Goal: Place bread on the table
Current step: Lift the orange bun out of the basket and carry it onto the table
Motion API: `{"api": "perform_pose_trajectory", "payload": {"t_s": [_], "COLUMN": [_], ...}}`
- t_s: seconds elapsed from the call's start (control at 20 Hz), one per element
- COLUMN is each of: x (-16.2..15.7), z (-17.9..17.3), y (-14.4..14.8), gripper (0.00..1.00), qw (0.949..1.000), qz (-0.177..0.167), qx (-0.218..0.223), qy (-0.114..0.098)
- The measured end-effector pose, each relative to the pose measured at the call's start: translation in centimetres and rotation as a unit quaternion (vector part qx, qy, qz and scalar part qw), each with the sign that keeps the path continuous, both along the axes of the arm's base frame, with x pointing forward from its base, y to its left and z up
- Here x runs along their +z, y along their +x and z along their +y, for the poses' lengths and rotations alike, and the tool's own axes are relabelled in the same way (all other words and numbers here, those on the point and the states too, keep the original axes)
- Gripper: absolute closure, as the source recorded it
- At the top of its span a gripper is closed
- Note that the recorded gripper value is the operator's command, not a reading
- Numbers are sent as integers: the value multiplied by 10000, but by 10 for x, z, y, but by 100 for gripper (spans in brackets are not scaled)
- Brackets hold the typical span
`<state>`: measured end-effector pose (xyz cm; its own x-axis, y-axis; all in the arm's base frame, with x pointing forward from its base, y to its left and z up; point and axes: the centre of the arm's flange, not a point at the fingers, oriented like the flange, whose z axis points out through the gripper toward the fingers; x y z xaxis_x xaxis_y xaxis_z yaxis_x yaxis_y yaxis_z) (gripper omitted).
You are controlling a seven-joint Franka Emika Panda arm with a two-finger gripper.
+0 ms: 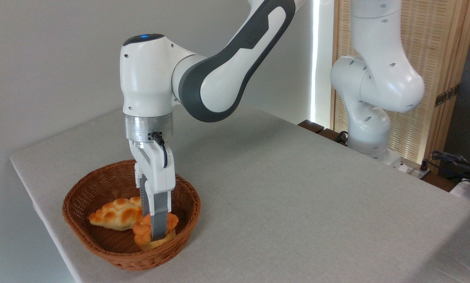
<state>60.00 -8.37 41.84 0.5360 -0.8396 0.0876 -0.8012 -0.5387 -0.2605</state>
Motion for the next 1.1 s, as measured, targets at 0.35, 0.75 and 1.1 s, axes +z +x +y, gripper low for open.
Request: {"api": "perform_pose_trajectory", "payload": {"t_s": [0.35,0.75,1.1], "x": [50,122,111], "z": [-1,8,35], "y": [1,-27,-103], "gripper": [68,65,11], "qw": [9969,9939,9849], "qz": [-307,641,1691], "qx": [392,612,55], "qy": [-613,-656,-378]}}
